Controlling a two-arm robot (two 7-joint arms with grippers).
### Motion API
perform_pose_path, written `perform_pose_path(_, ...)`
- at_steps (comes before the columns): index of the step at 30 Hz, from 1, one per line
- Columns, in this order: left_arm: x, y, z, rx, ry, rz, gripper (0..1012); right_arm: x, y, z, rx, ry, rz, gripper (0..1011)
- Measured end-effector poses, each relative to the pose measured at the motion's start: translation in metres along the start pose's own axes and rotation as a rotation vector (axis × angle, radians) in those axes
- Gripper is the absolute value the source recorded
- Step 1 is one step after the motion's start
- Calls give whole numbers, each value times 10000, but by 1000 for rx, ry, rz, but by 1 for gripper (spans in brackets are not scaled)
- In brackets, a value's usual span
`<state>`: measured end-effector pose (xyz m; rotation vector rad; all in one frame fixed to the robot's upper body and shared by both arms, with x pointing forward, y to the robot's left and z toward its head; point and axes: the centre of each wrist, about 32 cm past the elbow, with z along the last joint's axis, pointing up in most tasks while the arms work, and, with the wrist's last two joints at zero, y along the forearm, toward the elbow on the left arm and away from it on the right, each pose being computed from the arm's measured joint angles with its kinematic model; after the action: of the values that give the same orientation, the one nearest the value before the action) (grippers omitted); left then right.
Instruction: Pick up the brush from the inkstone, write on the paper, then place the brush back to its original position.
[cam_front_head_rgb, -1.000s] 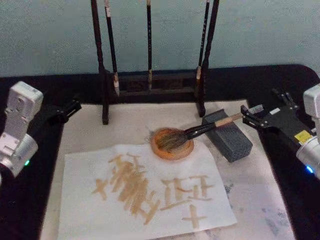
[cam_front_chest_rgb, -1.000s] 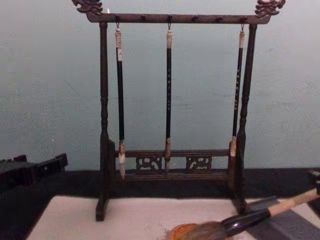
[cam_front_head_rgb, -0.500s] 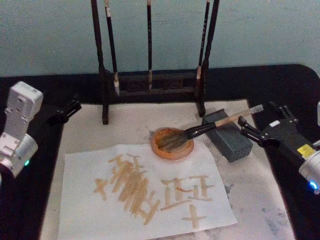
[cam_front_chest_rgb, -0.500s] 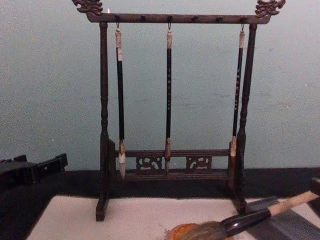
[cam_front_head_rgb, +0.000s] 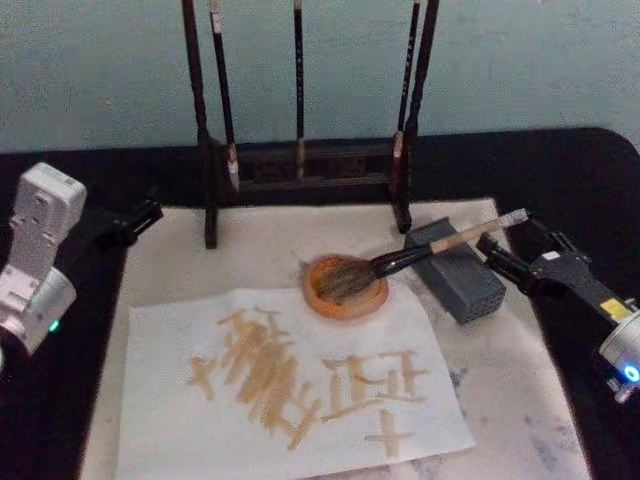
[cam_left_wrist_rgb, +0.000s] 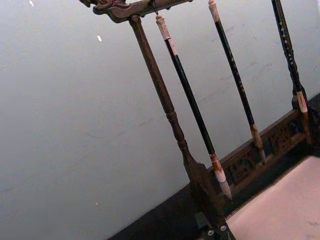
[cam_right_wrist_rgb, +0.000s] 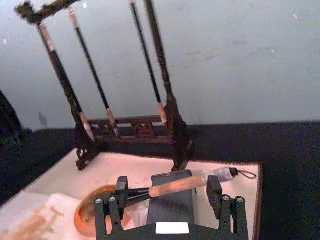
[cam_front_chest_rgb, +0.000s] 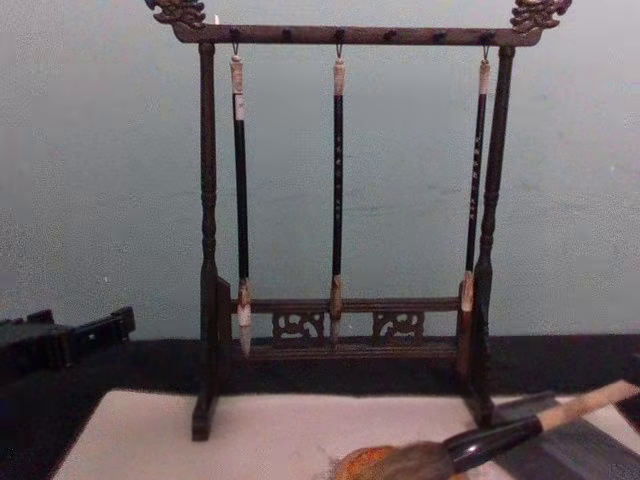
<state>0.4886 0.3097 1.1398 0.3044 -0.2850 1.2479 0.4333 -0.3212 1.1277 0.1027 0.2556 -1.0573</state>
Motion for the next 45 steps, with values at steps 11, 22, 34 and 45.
perform_pose_path(11, 0, 0, 0, 0, 0, 0, 1002, 183, 29, -57, 18, 308, -23, 1008)
perform_pose_path(22, 0, 0, 0, 0, 0, 0, 1002, 266, 55, -115, 31, 479, -45, 1008)
perform_pose_path(34, 0, 0, 0, 0, 0, 0, 1002, 278, 88, -148, 23, 552, -44, 1008)
perform_pose_path(45, 0, 0, 0, 0, 0, 0, 1000, 319, 152, -173, 19, 612, -34, 1008)
